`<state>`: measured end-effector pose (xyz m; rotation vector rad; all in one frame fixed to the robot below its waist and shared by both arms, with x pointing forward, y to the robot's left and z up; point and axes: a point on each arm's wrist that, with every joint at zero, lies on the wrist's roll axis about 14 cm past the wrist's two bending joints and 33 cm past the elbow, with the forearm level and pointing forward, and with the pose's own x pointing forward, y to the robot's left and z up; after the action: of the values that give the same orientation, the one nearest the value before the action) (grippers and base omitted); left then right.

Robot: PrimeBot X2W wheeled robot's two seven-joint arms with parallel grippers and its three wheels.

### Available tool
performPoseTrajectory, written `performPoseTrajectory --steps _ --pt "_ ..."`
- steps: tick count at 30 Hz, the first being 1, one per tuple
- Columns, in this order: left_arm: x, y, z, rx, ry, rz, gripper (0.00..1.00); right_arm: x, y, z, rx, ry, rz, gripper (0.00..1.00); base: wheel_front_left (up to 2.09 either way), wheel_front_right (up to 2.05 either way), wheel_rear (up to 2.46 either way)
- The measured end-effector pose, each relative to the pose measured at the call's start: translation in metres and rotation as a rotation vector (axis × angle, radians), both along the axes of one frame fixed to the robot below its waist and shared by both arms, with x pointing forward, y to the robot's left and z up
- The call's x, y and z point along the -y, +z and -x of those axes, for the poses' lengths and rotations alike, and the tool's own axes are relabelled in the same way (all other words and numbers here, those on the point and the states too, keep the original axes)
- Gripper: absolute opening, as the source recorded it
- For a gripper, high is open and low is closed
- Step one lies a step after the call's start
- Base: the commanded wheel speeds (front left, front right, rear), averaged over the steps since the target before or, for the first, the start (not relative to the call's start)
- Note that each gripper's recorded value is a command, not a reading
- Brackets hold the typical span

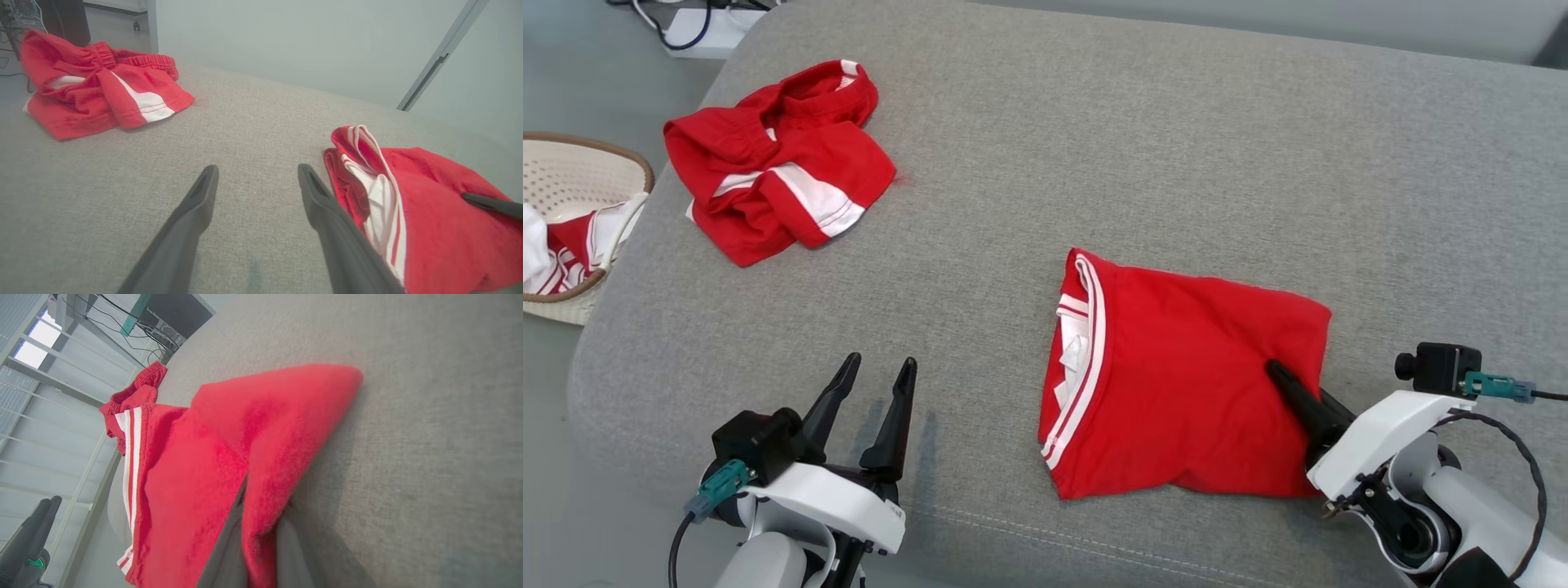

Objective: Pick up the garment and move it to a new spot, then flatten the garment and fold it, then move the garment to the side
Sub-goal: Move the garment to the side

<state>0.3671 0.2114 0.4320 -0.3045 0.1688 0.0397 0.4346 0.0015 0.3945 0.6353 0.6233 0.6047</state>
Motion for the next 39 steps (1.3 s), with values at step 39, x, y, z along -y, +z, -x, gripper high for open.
performPoseTrajectory --steps 39 --pt "0.170 0.000 -0.070 0.056 -0.525 0.041 1.00 0.196 0.003 0.055 0.059 -0.533 0.186 0.00 0.00 0.00 0.00"
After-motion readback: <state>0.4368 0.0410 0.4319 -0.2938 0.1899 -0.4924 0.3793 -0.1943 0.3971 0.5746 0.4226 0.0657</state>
